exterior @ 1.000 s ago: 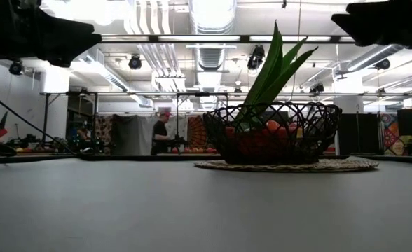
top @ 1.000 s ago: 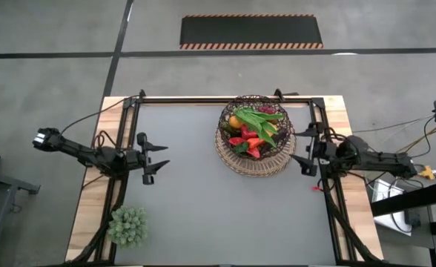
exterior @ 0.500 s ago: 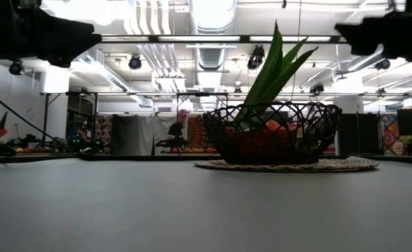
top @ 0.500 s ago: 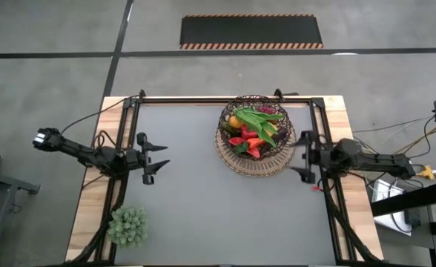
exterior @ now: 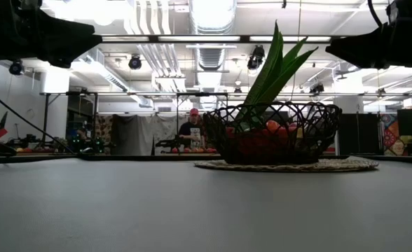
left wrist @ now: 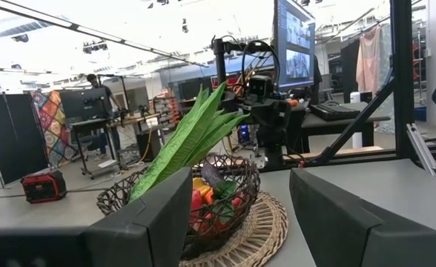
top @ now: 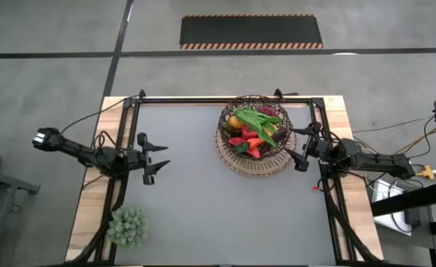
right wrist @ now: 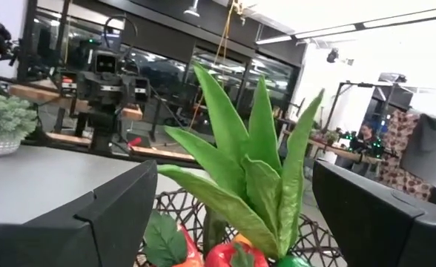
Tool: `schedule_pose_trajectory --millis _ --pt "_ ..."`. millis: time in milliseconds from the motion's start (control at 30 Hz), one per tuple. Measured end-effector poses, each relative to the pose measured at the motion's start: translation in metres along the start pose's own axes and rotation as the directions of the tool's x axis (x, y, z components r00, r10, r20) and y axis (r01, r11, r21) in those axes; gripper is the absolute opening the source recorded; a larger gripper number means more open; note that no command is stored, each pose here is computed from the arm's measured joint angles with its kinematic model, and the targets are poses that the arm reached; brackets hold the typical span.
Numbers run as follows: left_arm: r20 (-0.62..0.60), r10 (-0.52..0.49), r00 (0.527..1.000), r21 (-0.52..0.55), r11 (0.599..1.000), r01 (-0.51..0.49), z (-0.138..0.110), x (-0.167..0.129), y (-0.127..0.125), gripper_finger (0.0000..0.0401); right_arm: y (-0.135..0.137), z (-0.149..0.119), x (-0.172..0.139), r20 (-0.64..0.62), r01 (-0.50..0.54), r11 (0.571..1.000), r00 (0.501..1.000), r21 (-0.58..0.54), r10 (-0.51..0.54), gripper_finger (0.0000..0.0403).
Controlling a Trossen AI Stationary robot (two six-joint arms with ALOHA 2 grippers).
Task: Build produce basket
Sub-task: Return to Home Position
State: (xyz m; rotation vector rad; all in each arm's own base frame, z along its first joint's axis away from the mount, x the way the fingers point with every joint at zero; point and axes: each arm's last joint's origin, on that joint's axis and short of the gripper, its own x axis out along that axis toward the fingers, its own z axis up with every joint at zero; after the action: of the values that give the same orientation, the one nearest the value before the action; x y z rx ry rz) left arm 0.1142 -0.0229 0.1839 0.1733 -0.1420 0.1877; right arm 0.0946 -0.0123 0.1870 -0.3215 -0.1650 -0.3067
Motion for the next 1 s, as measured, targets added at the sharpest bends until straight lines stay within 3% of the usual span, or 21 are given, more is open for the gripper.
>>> schedule_pose_trajectory --millis 200,267,400,600,733,833,1000 --pt "-0.002 0.000 1.000 0.001 1.000 0.000 0.000 0.000 0.000 0.0209 0.002 -0.003 -0.001 -0.032 -0.017 1.000 0.999 0.014 0.017 0.0340" --pt "-0.002 0.000 1.000 0.001 1.000 0.000 0.000 0.000 0.000 0.0209 0.001 -0.005 -0.001 -0.037 -0.028 0.991 0.999 0.132 0.033 0.0337" --pt "-0.001 0.000 1.000 0.000 1.000 0.000 0.000 0.000 0.000 0.0209 -0.001 -0.016 -0.002 -0.172 0.115 0.923 0.984 0.366 -0.055 0.0334" --pt "-0.003 0.000 1.000 0.001 1.000 0.000 0.000 0.000 0.000 0.0209 0.006 -0.016 -0.002 -0.136 -0.120 0.980 0.980 0.160 0.143 0.0340" --pt "-0.007 -0.001 1.000 0.003 1.000 0.001 -0.001 0.000 0.000 0.0209 0.006 -0.017 -0.002 -0.137 -0.138 0.987 0.979 0.083 0.148 0.0345" --pt "-0.011 -0.002 1.000 0.006 1.000 0.002 -0.001 0.001 -0.001 0.0209 0.006 -0.017 -0.002 -0.138 -0.134 0.986 0.979 0.103 0.148 0.0347" --pt "-0.012 -0.002 1.000 0.006 1.000 0.002 -0.001 0.001 -0.001 0.0209 0.006 -0.017 -0.002 -0.137 -0.119 0.965 0.979 0.232 0.154 0.0348"
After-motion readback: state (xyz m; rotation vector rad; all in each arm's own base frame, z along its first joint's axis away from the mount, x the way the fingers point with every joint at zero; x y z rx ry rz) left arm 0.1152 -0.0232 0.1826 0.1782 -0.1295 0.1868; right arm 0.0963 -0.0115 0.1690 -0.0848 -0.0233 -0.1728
